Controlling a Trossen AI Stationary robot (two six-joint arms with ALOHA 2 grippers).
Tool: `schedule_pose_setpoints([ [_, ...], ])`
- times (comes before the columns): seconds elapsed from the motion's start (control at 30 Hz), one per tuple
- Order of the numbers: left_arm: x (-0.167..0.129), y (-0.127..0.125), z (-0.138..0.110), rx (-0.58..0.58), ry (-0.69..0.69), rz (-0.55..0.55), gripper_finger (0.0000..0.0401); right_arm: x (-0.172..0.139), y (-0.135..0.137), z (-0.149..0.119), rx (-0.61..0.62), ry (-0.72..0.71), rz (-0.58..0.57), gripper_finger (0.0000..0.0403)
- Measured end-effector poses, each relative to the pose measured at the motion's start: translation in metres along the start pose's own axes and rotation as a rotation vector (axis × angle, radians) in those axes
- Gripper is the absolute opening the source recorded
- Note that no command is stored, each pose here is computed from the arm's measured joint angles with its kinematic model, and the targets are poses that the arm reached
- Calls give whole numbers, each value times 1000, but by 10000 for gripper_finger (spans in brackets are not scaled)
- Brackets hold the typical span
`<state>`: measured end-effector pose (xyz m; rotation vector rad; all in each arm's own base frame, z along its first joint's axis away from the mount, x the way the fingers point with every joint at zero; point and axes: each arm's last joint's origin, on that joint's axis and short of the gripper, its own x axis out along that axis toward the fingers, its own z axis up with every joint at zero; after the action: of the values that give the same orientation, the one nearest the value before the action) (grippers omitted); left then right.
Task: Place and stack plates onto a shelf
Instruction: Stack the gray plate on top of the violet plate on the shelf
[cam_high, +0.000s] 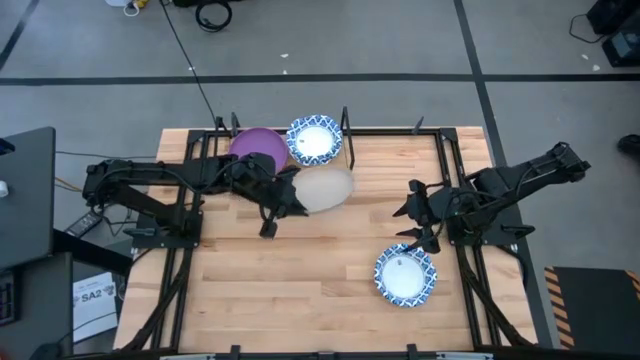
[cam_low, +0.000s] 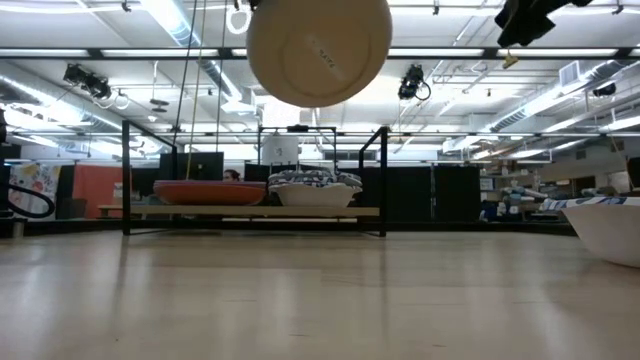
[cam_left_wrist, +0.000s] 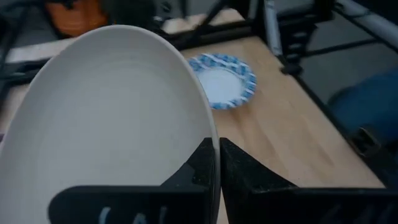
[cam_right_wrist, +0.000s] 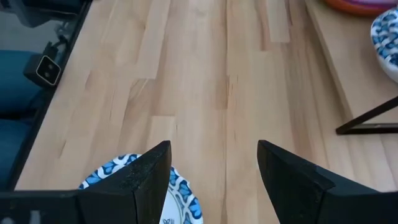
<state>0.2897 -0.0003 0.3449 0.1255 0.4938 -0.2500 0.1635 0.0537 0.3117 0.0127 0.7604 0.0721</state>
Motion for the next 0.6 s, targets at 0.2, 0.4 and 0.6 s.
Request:
schedule_pose_setpoints([
  [0.2, -15, 19, 13, -19, -19, 129, 17, 9, 0, -8, 40, 17, -4, 245],
  [0.4, -38, 41, 22, -9, 60, 323, 17, 16, 0, -13, 39, 23, -6, 245],
  [0.6, -55, 63, 16, -54, 177, 525, 17, 21, 0, -16, 40, 16, -4, 244],
])
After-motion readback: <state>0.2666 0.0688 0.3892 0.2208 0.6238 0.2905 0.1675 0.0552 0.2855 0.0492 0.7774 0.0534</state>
